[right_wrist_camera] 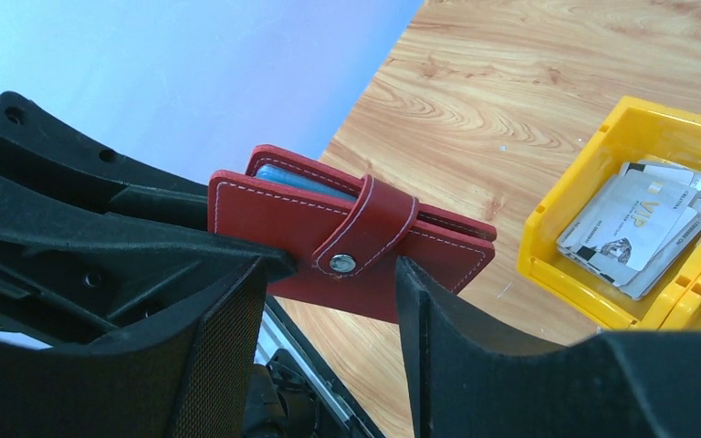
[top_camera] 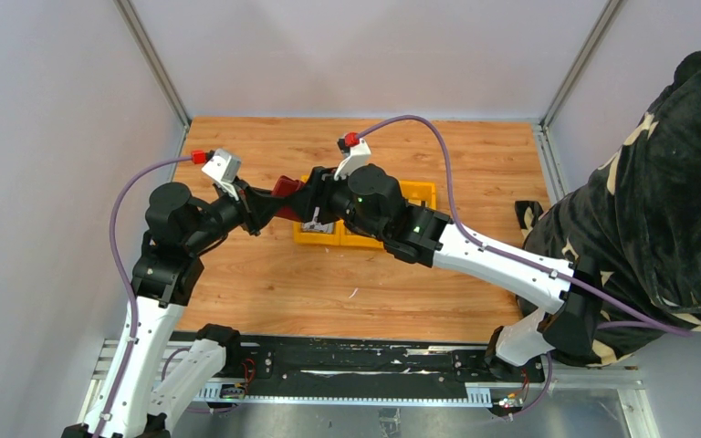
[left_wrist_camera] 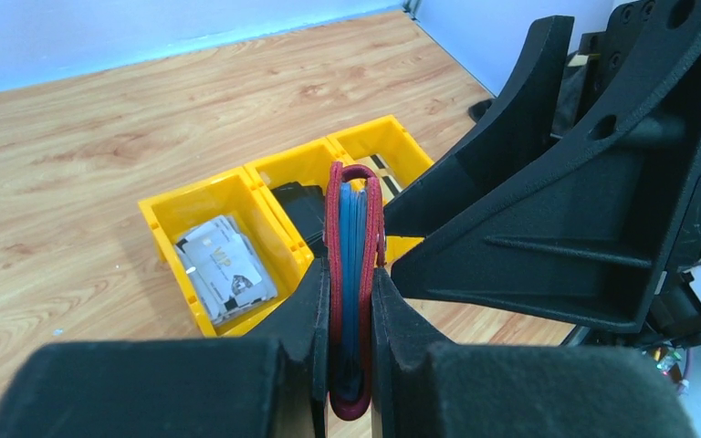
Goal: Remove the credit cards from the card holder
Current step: Open the card holder.
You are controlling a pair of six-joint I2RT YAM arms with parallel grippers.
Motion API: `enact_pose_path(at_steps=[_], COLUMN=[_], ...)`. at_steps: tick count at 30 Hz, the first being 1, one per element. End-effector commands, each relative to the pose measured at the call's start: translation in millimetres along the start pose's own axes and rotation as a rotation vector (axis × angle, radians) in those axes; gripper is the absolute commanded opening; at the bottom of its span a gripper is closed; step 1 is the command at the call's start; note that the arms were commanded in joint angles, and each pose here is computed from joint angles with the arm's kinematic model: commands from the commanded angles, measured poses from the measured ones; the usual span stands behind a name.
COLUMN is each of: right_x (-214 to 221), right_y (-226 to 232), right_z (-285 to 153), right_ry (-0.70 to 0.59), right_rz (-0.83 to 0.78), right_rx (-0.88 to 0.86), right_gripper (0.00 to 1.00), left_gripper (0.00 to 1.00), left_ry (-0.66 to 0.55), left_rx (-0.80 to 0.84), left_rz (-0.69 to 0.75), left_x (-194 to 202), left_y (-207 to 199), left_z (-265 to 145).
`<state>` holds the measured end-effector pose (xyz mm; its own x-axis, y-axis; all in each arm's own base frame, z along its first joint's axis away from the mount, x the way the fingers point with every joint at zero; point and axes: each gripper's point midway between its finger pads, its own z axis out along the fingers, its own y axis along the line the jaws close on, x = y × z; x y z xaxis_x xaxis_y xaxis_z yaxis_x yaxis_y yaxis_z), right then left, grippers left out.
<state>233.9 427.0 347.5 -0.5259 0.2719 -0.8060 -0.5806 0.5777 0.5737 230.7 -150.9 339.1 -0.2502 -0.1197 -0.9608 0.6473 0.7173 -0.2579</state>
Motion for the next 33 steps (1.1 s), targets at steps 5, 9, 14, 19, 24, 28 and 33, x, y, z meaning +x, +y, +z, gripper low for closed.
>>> enact_pose_path(at_steps=[5,9,14,19,24,28,33], right_x=[-20.4,-16.4,-9.4,2.1,6.9,7.9,2.2], right_y=[-0.7,-4.3,-4.4,-11.3,-20.5,-30.3,-40.6], right_z=[3.0,6.3,10.5,16.6,18.1,15.6,6.4], right_ry=[-0.078,-0.074,-0.047,-0.011,-0.005,-0.007,-0.030], right_rz=[0.070,0.101,0.105,0.097,0.055,0.016,-0.030], right_rx=[0.060,0.077,0.083,0.123,0.183,0.229,0.268], right_gripper=[0.53,0.50,0.47,0.43,0.29,0.17,0.05], left_gripper=[0.00,0.00,0.00,0.00,0.00,0.00,0.00], left_ry=[-0.038,-0.051,-0.076,-0.101,-0.107,-0.115,-0.115], left_rx=[0.109,0.122,0.126,0.115,0.109,0.111,0.108], left_rz=[0.004,0.000,0.009,0.016,0.014,0.028,0.064], left_x=[-11.1,-15.0,-21.8,-30.2,-32.3,-35.8,-36.0], left_y=[-24.4,-28.0,-31.0,-31.4,-30.7,-32.1,-31.5], left_z=[-5.6,-6.8,-9.2,-11.1,-11.1,-12.6,-14.0])
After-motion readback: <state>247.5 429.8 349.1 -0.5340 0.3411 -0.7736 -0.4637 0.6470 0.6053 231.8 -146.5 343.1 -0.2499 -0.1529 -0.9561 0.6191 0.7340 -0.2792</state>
